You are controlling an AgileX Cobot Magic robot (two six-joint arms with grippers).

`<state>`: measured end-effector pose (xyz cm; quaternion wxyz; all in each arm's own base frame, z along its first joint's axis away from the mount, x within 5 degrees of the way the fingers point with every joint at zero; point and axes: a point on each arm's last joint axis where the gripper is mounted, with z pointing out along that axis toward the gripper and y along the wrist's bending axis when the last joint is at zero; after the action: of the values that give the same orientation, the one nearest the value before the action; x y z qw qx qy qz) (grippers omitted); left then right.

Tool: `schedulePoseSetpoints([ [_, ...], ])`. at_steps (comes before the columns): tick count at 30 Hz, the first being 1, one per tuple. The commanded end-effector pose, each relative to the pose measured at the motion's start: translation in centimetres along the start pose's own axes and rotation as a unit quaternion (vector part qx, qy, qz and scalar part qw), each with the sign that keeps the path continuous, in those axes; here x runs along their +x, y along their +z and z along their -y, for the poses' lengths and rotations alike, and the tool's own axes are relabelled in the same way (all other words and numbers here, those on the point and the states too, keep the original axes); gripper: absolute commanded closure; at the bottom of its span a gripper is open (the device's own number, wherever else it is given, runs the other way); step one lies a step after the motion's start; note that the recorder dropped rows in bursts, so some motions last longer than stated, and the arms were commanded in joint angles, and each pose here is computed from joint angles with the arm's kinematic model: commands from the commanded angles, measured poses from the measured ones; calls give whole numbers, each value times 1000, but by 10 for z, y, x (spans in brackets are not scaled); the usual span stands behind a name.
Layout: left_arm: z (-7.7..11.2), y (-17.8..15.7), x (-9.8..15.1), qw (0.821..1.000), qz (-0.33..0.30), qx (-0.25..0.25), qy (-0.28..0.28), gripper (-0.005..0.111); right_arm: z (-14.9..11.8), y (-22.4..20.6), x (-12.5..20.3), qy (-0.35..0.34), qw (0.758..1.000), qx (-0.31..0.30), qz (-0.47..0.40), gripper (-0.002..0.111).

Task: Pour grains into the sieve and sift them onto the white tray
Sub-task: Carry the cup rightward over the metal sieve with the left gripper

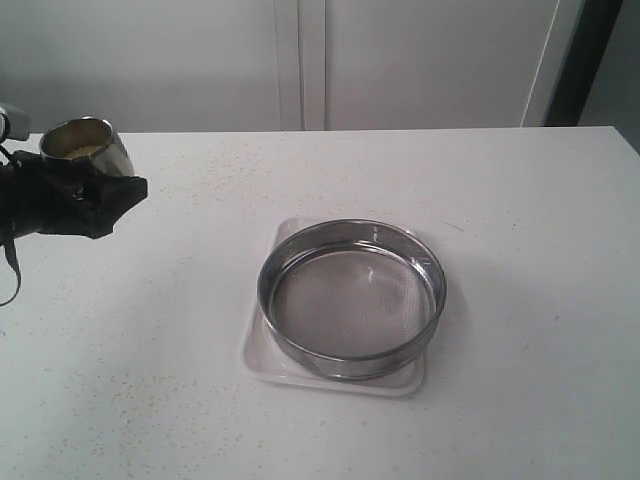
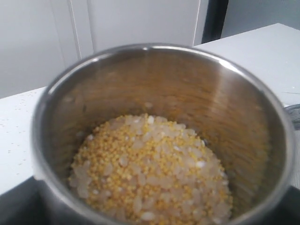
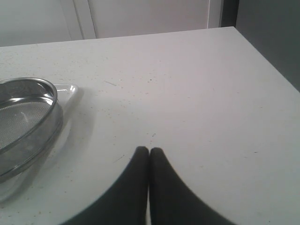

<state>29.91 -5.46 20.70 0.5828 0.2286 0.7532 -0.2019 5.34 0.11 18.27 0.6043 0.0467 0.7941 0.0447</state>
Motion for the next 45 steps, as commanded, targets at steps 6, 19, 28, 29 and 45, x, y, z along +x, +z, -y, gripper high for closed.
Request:
schedulePoseSetpoints([
  [6, 13, 15, -15, 998, -55, 12, 18, 107, 0, 0, 0, 3, 1000, 1, 7, 108],
  [19, 54, 32, -19, 995, -76, 56, 36, 107, 0, 0, 0, 3, 1000, 1, 7, 108],
  [28, 50, 35, -20, 994, -102, 22, 24, 107, 0, 0, 0, 3, 1000, 1, 7, 108],
  [29, 48, 35, -20, 994, -109, 12, 20, 107, 0, 0, 0, 3, 1000, 1, 7, 108],
  [45, 92, 51, -30, 966, -186, -18, 179, 107, 0, 0, 0, 3, 1000, 1, 7, 108],
])
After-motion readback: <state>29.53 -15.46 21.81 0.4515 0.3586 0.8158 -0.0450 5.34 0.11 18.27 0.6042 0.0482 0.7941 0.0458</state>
